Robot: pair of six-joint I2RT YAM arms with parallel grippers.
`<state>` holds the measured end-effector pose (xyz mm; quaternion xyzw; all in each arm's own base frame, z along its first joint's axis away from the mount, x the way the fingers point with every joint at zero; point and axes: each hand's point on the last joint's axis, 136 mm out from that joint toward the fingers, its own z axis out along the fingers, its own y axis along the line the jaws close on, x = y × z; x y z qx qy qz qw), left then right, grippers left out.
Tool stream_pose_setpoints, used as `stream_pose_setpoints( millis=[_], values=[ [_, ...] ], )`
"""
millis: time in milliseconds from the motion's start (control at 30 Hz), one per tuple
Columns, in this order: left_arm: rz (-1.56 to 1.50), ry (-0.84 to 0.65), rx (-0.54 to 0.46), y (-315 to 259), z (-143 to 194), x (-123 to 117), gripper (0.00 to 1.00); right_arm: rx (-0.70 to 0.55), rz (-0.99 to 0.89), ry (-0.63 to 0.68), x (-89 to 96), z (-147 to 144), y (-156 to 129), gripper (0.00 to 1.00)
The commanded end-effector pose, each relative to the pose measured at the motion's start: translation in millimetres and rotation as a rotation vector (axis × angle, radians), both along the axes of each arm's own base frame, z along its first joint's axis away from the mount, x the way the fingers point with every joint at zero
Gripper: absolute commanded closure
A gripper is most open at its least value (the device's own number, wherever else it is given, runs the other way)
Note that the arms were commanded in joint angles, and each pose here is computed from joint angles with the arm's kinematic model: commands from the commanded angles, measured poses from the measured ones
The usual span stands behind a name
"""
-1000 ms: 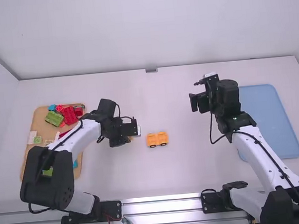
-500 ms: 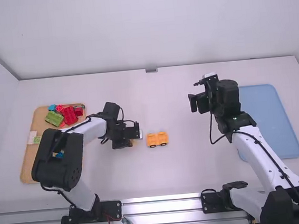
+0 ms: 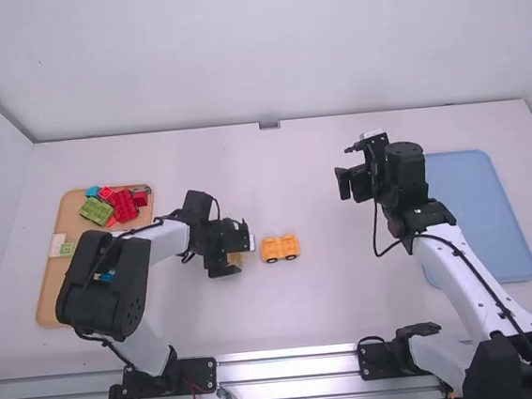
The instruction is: Assemble lego blocks to make yellow taxi
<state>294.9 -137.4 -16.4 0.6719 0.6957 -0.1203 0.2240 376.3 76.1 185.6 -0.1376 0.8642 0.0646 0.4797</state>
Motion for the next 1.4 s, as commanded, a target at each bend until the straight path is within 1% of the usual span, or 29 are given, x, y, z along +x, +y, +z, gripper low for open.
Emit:
stream_pose_setpoints(
  millis=[0, 33, 133, 233, 300, 333, 400, 467, 500, 567, 633, 700, 767, 867, 933, 1000, 1067, 1133, 1233, 1267, 1333, 1367],
  values=[
    [-0.006, -0.008, 0.012, 1, -7, -4, 0.01, 0.007, 0.002, -0.030, 6.5, 15, 2, 0.01],
    [0.003, -0.032, 0.011, 2, -6, 2, 0.01, 0.007, 0.002, -0.030, 6.5, 15, 2, 0.01],
    [0.051, -0.014, 0.002, 3, -4, 3, 0.01, 0.007, 0.002, -0.030, 6.5, 15, 2, 0.01],
    [0.053, 0.008, -0.039, -3, 2, 2, 0.01, 0.007, 0.002, -0.030, 6.5, 15, 2, 0.01],
    [0.059, 0.004, -0.095, -5, 14, 7, 0.01, 0.007, 0.003, -0.030, 6.4, 15, 2, 0.01],
    [0.061, 0.005, -0.105, -5, 16, 8, 0.01, 0.008, 0.005, -0.030, 6.3, 15, 2, 0.01],
    [0.034, 0.012, -0.201, -6, 33, 8, 0.01, 0.029, 0.039, -0.027, 4.5, 15, 9, 0.01],
    [-0.049, -0.008, -0.293, -7, 47, 1, 0.01, 0.037, 0.112, -0.031, 0.8, 16, 20, 0.01],
    [-0.076, -0.021, -0.378, -5, 58, -1, 0.01, 0.038, 0.199, -0.037, -4.5, 17, 31, 0.00],
    [-0.094, -0.050, -0.450, 0, 68, -2, 0.01, 0.036, 0.301, -0.050, -11.4, 18, 44, 0.01],
    [-0.048, -0.072, -0.575, 9, 86, 4, 0.01, 0.039, 0.462, -0.075, -24.9, 21, 63, 0.01],
    [0.003, -0.078, -0.607, 21, 91, 9, 0.01, 0.037, 0.567, -0.098, -35.2, 22, 74, 0.01],
    [0.092, -0.032, -0.633, 31, 92, 13, 0.01, 0.011, 0.659, -0.136, -43.5, 19, 82, 0.01],
    [0.171, 0.035, -0.701, 34, 100, 13, 0.01, -0.030, 0.666, -0.148, -42.0, 10, 80, 0.01],
    [0.209, 0.074, -0.719, 35, 101, 14, 0.01, -0.072, 0.659, -0.150, -39.4, 2, 75, 0.01],
    [0.224, 0.080, -0.699, 37, 98, 15, 0.01, -0.106, 0.669, -0.160, -39.1, -3, 74, 0.01],
    [0.209, 0.063, -0.685, 37, 96, 15, 0.01, -0.095, 0.672, -0.158, -40.3, -4, 75, 0.01],
    [0.154, 0.019, -0.652, 34, 92, 12, 0.01, -0.076, 0.712, -0.156, -46.7, -8, 82, 0.01],
    [0.090, -0.030, -0.605, 32, 84, 8, 0.01, -0.100, 0.802, -0.162, -56.2, -21, 93, 0.01],
    [0.073, -0.045, -0.586, 31, 80, 7, 0.01, -0.114, 0.894, -0.166, -66.1, -36, 104, 0.01],
    [0.061, -0.063, -0.584, 29, 76, 6, 0.01, -0.108, 1.028, -0.190, -80.0, -56, 119, 0.01],
    [0.060, -0.068, -0.584, 29, 76, 6, 0.01, -0.103, 1.052, -0.195, -82.7, -59, 122, 0.01]
  ],
)
